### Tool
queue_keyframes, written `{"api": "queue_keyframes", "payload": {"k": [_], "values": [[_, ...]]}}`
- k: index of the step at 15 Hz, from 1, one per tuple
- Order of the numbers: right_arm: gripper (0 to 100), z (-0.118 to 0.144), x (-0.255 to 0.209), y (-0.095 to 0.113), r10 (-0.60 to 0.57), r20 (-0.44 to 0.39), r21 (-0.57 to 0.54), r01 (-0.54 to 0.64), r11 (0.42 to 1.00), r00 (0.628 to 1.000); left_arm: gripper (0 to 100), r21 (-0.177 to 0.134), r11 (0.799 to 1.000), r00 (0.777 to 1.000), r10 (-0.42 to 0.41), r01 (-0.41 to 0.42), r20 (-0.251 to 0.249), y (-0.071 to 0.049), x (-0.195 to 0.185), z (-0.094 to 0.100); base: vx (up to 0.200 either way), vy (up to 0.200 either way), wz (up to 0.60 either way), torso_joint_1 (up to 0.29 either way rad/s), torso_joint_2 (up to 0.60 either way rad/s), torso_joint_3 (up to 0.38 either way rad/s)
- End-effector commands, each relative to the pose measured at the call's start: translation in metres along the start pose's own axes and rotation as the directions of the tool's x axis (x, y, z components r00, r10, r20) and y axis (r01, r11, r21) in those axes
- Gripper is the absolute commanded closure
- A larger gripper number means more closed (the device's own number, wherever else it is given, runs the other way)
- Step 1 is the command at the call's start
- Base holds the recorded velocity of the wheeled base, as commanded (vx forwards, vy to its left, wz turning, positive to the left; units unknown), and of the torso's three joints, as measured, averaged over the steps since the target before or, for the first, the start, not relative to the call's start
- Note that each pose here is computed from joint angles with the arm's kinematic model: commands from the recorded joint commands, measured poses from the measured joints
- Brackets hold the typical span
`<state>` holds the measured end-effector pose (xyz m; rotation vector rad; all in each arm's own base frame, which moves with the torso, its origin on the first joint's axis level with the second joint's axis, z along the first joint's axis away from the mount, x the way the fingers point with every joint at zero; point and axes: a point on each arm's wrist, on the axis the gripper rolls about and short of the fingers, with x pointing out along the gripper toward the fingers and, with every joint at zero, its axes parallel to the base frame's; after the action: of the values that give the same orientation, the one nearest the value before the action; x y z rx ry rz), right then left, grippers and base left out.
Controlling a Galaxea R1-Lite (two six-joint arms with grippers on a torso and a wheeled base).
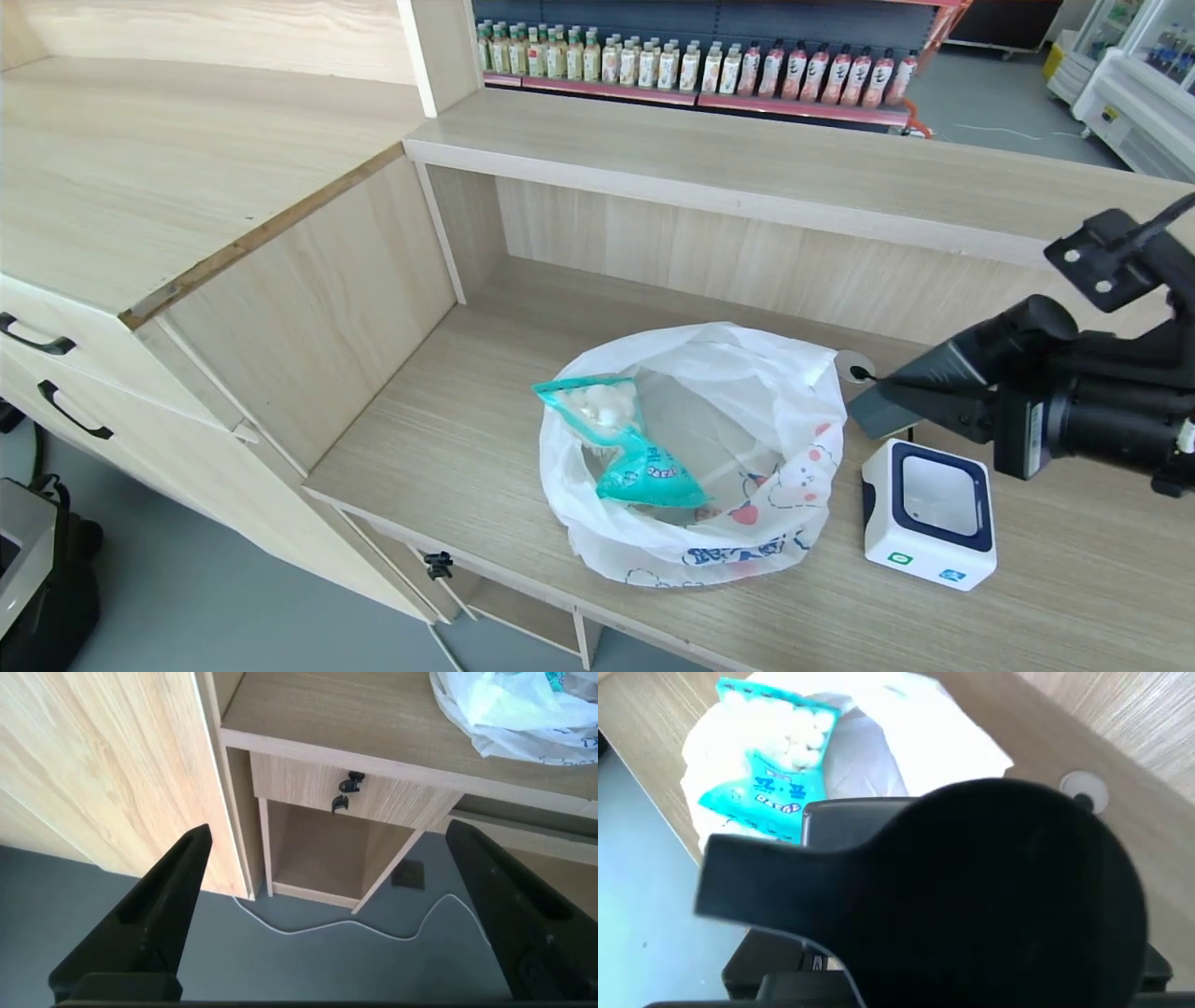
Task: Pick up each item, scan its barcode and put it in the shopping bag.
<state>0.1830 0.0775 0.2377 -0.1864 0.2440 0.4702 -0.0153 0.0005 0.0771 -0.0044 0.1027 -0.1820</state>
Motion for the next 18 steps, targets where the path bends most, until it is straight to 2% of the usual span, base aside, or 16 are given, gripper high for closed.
{"api": "queue_keyframes", "payload": {"k": [1, 4, 6, 11, 15, 18], "values": [[100, -0.02, 0.023, 0.004, 0.025, -0.098, 0.047, -0.02, 0.999, 0.995, 0, 0.0, 1.0, 1.0, 0.0, 0.0, -0.001, 0.0, 0.0, 0.0, 0.0, 0.0, 0.0, 0.0, 0.0, 0.0], [100, -0.044, 0.036, 0.01, 0.052, -0.165, 0.117, -0.032, 0.993, 0.985, 0, 0.0, 1.0, 1.0, 0.0, 0.0, -0.001, 0.0, 0.0, 0.0, 0.0, 0.0, 0.0, 0.0, 0.0, 0.0], [100, -0.048, 0.038, 0.018, 0.081, -0.178, 0.171, -0.05, 0.984, 0.981, 0, 0.0, 1.0, 1.0, 0.0, 0.0, -0.002, 0.0, 0.0, 0.0, 0.0, 0.0, 0.0, 0.0, 0.0, 0.0], [100, -0.071, 0.049, 0.033, 0.124, -0.112, 0.188, -0.101, 0.977, 0.986, 0, 0.0, 1.0, 1.0, 0.0, 0.0, -0.002, 0.0, 0.0, 0.0, 0.0, 0.0, 0.0, 0.0, 0.0, 0.0], [100, -0.08, 0.057, 0.032, 0.117, -0.154, 0.193, -0.086, 0.977, 0.981, 0, 0.0, 1.0, 1.0, 0.0, 0.0, 0.001, 0.0, 0.0, 0.0, 0.0, 0.0, 0.0, 0.0, 0.0, 0.0], [100, -0.083, 0.065, 0.032, 0.114, -0.125, 0.205, -0.086, 0.975, 0.986, 0, 0.0, 1.0, 1.0, 0.0, 0.0, 0.001, 0.0, 0.0, 0.0, 0.0, 0.0, 0.0, 0.0, 0.0, 0.0]]}}
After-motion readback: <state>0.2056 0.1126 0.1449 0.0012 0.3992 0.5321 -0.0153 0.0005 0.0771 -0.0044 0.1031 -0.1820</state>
